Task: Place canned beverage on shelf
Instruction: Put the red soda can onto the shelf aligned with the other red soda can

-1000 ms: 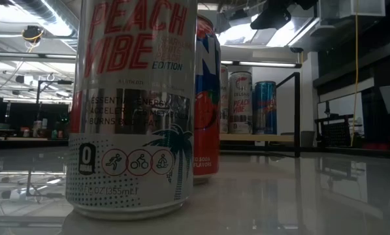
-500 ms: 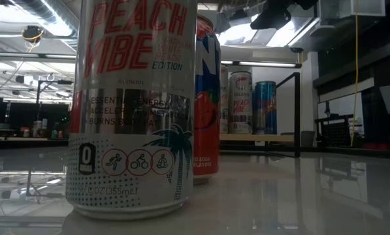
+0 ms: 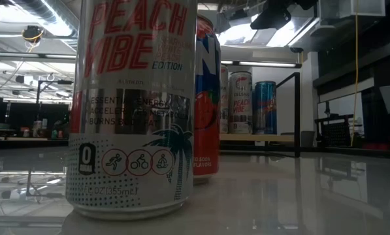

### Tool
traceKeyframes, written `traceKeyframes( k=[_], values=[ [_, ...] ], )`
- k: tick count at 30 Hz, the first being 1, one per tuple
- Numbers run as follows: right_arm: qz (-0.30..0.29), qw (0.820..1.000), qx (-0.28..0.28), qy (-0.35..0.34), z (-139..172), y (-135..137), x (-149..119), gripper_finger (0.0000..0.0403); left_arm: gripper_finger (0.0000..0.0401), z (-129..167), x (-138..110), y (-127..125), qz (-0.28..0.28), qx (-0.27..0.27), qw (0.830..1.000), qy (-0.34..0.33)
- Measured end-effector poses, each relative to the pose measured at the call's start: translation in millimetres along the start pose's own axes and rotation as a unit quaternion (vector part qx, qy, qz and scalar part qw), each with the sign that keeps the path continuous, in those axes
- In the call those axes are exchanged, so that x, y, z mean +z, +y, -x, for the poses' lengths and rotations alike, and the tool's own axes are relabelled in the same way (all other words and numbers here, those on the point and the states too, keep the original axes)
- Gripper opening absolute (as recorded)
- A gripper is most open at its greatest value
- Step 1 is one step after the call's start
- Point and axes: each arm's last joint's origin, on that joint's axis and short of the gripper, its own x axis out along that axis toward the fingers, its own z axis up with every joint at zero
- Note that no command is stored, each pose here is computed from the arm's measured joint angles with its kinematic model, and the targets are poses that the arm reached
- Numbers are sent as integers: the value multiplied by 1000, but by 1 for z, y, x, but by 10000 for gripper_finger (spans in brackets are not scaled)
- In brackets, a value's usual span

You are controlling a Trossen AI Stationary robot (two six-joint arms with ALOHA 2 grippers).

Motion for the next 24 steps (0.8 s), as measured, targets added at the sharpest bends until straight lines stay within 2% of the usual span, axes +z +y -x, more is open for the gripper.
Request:
traceKeyframes(
  k=[17, 24],
  values=[
    [0, 1000, 0, 0, 0, 0, 0, 363, 340, -1, 0, 1, 2, 14, 1000, 2],
    [0, 1000, 0, 0, 0, 0, 0, 363, 340, -1, 0, 2, 37, 31, 999, 4]
  ],
)
